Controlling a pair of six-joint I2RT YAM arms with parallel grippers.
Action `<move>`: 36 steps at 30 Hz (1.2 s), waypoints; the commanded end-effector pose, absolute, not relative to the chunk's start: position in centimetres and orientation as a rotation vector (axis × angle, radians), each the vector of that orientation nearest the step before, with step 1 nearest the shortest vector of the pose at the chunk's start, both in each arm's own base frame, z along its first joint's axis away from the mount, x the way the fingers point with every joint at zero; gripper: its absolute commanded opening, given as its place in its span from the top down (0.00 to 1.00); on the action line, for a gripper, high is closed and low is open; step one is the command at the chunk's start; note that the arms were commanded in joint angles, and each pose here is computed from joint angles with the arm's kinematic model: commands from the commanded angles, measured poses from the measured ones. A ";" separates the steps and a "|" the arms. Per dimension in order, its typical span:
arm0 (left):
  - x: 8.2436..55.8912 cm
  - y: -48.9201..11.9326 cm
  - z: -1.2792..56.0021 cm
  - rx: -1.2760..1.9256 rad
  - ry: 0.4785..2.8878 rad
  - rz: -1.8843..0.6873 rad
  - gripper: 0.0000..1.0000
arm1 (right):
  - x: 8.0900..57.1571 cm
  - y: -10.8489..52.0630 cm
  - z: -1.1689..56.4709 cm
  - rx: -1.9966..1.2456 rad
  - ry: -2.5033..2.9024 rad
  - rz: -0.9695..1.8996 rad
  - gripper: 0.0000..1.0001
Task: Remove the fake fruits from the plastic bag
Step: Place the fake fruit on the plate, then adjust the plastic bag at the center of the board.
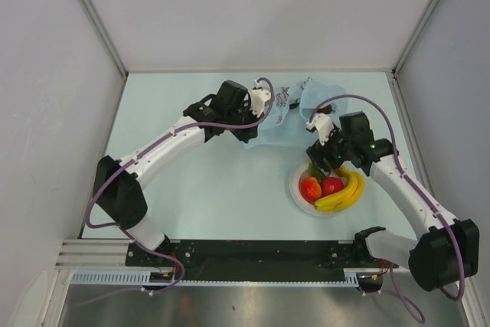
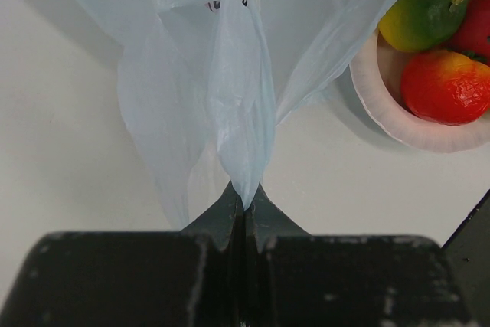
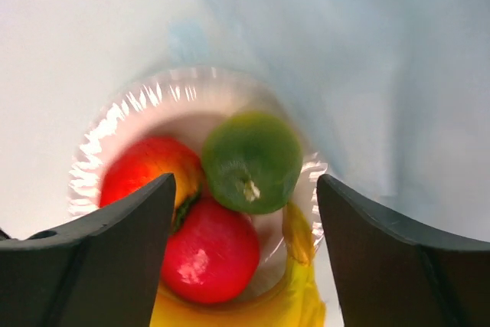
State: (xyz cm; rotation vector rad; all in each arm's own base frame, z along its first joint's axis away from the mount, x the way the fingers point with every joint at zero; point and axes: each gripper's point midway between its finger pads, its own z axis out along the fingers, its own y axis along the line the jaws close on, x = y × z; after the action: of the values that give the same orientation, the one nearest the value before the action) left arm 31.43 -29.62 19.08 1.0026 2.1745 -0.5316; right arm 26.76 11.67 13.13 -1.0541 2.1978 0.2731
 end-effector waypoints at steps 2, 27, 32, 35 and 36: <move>31.8 -30.5 20.3 0.999 2.133 -0.557 1.00 | 28.7 15.9 23.5 -0.924 1.896 0.429 0.30; 24.5 -23.5 29.5 1.079 1.880 -0.608 1.00 | 37.8 29.6 17.2 -1.022 1.836 0.417 0.68; 26.2 -23.7 24.1 1.056 2.029 -0.556 1.00 | 36.9 29.9 15.3 -1.057 1.854 0.407 0.63; 26.2 -24.0 22.5 1.062 2.058 -0.573 0.99 | 37.4 29.7 15.4 -1.038 1.840 0.377 0.53; 26.1 -24.0 22.3 1.064 2.064 -0.579 1.00 | 37.6 29.7 15.5 -1.032 1.833 0.371 0.48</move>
State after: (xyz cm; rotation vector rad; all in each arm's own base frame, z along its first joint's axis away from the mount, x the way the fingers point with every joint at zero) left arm 26.31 -23.99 23.42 1.0596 2.0447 -0.5710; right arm 36.39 29.84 13.45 -1.0872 1.9013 0.4003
